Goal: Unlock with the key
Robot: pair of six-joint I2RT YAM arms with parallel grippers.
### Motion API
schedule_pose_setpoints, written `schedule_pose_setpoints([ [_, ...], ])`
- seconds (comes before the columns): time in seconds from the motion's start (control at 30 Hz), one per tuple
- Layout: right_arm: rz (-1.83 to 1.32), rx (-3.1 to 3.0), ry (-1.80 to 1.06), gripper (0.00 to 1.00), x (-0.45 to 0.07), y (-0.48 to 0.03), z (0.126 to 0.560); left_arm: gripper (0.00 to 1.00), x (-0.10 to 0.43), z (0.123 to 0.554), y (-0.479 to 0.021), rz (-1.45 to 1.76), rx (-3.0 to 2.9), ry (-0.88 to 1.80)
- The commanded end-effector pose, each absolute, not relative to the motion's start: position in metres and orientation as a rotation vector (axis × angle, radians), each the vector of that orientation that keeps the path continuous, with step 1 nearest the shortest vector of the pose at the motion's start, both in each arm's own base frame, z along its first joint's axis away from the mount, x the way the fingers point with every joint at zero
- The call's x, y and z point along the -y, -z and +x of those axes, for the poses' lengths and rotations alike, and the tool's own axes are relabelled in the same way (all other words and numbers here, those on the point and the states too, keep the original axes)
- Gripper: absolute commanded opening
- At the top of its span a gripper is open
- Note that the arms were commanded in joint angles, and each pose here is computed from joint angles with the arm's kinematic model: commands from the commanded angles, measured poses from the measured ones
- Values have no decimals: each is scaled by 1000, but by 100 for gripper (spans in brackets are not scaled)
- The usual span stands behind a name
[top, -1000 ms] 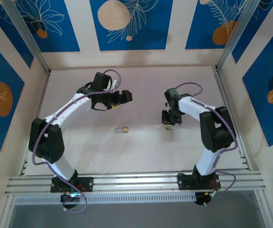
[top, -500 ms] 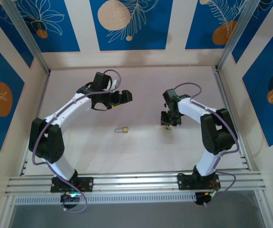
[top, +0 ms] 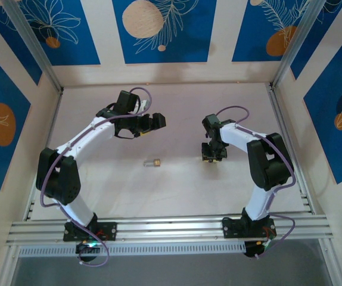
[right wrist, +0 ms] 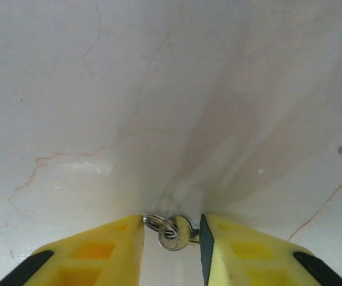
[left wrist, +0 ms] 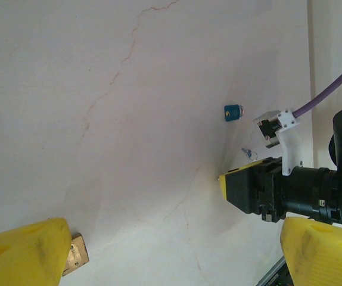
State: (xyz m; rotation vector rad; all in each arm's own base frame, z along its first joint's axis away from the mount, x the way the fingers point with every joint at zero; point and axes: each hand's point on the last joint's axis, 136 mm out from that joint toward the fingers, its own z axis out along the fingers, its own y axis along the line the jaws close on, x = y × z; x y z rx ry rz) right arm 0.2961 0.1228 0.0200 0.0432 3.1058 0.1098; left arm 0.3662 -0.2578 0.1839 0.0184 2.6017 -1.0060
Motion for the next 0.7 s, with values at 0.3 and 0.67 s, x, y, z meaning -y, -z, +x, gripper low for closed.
schedule_pose_setpoints([
  [0.3,88,-3092,-50,20,-110,-24,301,90,262,368,-188,39,-2597,1028],
  [0.67,86,-3049,-54,7,-112,-33,303,90,262,368,-187,35,-2602,1030],
])
